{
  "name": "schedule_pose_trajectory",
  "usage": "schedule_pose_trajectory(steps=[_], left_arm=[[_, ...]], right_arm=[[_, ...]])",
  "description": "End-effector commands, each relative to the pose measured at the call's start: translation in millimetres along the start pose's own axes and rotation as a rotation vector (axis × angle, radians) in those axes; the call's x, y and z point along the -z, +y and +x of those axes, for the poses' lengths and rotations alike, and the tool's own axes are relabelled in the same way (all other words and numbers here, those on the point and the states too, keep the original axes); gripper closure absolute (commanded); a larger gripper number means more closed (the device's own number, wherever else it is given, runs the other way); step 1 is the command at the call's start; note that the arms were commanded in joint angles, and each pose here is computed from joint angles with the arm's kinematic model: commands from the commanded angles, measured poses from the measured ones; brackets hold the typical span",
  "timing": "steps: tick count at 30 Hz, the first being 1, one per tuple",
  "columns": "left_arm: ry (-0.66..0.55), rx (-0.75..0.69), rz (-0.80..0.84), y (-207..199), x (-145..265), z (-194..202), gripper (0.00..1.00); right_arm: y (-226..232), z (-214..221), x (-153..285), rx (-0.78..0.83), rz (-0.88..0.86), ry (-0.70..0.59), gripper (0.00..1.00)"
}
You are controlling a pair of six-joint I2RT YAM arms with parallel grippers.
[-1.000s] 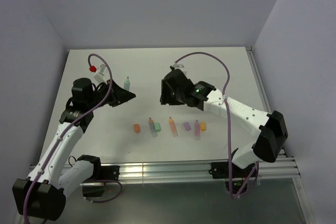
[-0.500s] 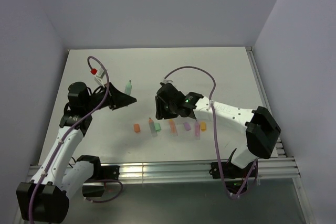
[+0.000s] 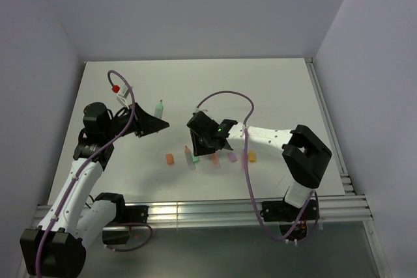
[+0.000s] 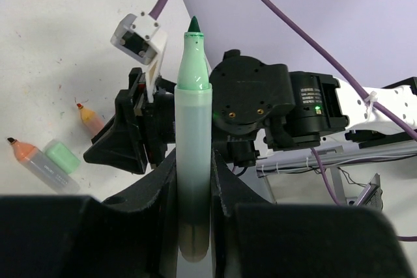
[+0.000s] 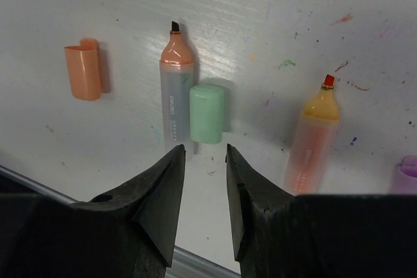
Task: Insert the pens into the pen caps
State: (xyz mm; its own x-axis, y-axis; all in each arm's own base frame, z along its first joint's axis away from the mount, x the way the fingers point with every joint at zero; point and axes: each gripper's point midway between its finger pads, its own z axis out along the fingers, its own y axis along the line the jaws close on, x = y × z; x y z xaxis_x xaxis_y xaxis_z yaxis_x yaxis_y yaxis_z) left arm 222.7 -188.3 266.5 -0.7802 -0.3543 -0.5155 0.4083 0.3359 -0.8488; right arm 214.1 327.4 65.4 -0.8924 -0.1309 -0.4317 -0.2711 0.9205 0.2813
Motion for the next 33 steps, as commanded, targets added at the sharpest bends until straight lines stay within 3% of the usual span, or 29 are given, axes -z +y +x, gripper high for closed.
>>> schedule_pose_trajectory(steps=[1, 33], left_arm=[[-0.009, -0.064, 0.033, -10.3, 3.4, -3.2, 1.00], [0.000, -0.059, 0.022, -2.8, 3.0, 1.9, 1.00]], right_arm=[[5.7, -2.3, -6.1, 0.002, -0.012, -0.014, 0.60], [-1.8, 18.3, -40.8, 0.008, 0.021, 0.063, 0.59]])
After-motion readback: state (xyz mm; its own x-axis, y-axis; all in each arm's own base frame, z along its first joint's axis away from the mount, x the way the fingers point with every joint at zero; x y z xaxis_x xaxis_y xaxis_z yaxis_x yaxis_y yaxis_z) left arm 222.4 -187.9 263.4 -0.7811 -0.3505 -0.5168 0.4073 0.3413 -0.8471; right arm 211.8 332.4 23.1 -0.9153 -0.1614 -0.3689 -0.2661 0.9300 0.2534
